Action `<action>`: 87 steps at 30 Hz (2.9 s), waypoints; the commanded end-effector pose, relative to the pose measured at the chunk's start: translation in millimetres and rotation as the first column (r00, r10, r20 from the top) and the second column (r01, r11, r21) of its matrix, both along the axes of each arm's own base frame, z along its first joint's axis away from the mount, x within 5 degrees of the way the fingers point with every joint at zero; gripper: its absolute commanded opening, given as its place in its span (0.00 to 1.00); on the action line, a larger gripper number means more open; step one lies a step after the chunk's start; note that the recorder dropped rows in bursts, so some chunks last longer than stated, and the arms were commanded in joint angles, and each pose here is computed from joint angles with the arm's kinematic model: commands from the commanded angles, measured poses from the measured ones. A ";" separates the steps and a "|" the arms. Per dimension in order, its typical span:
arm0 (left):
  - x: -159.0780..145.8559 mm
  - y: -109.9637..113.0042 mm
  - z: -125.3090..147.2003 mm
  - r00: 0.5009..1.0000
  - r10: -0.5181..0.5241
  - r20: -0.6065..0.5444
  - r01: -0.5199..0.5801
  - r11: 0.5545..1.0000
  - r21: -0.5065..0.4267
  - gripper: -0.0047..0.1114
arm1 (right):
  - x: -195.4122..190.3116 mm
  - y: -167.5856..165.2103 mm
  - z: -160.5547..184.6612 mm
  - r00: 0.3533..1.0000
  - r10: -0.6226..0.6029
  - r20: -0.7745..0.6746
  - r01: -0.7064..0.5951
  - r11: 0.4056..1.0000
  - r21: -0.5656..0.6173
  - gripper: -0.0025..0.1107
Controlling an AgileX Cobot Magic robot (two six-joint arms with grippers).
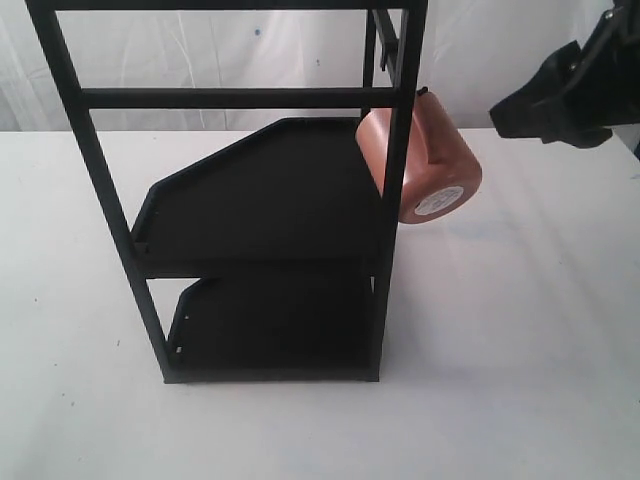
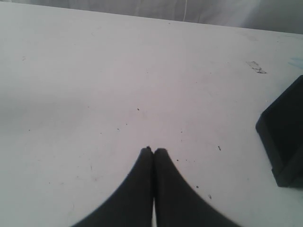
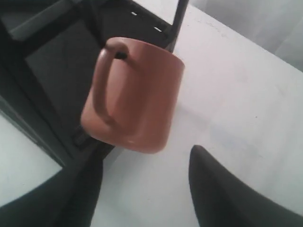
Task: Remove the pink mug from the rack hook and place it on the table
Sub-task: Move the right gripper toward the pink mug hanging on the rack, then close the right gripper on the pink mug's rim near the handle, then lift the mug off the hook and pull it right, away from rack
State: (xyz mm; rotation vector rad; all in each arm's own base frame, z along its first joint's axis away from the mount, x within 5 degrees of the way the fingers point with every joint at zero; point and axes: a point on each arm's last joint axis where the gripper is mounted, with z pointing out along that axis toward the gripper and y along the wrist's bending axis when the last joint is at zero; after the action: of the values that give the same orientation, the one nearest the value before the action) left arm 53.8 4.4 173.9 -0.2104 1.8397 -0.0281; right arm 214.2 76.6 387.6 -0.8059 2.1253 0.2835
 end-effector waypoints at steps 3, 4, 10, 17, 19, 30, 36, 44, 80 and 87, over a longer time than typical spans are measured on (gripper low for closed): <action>0.1 -0.5 -0.3 1.000 -0.006 0.003 0.006 1.000 -0.008 0.04 | 27.9 7.6 -16.9 0.998 0.047 -0.035 -0.047 0.999 0.000 0.48; 0.1 -0.5 -0.3 1.000 -0.006 0.003 0.006 1.000 -0.008 0.04 | 35.2 9.5 -21.2 0.998 0.042 -0.047 -0.041 0.999 0.009 0.48; 0.1 -0.5 -0.3 1.000 -0.006 0.003 0.006 1.000 -0.008 0.04 | 50.9 15.8 -14.9 0.992 0.060 -0.108 -0.046 0.991 0.128 0.48; 0.1 -0.5 -0.3 1.000 -0.006 0.003 0.006 1.000 -0.008 0.04 | 30.9 10.2 2.9 0.984 0.142 -0.111 -0.129 0.985 0.111 0.48; 0.1 -0.5 -0.3 1.000 -0.006 0.003 0.006 1.000 -0.008 0.04 | 35.6 12.3 -1.7 0.979 0.150 -0.136 -0.132 0.983 0.129 0.48; 0.1 -0.5 -0.3 1.000 -0.006 0.003 0.006 1.000 -0.008 0.04 | 70.1 25.5 -28.2 0.966 0.187 -0.180 -0.142 0.961 0.238 0.48; 0.1 -0.5 -0.3 1.000 -0.006 0.003 0.006 1.000 -0.008 0.04 | 71.9 25.7 -30.2 0.965 0.186 -0.185 -0.139 0.961 0.238 0.39; 0.1 -0.5 -0.3 1.000 -0.006 0.003 0.006 1.000 -0.008 0.04 | 72.1 25.6 -30.6 0.966 0.183 -0.184 -0.137 0.962 0.238 0.36; 0.1 -0.5 -0.3 1.000 -0.006 0.003 0.006 1.000 -0.008 0.04 | 70.7 26.6 -34.8 0.959 0.170 -0.226 -0.105 0.956 0.274 0.03; 0.1 -0.5 -0.3 1.000 -0.006 0.003 0.006 1.000 -0.008 0.04 | 62.4 21.6 -27.2 0.967 0.132 -0.219 -0.079 0.969 0.236 0.03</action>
State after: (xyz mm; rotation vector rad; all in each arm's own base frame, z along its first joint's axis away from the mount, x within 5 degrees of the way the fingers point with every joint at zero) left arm 53.8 4.4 173.9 -0.2104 1.8397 -0.0281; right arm 279.7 103.7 355.7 -0.8113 2.2155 0.7391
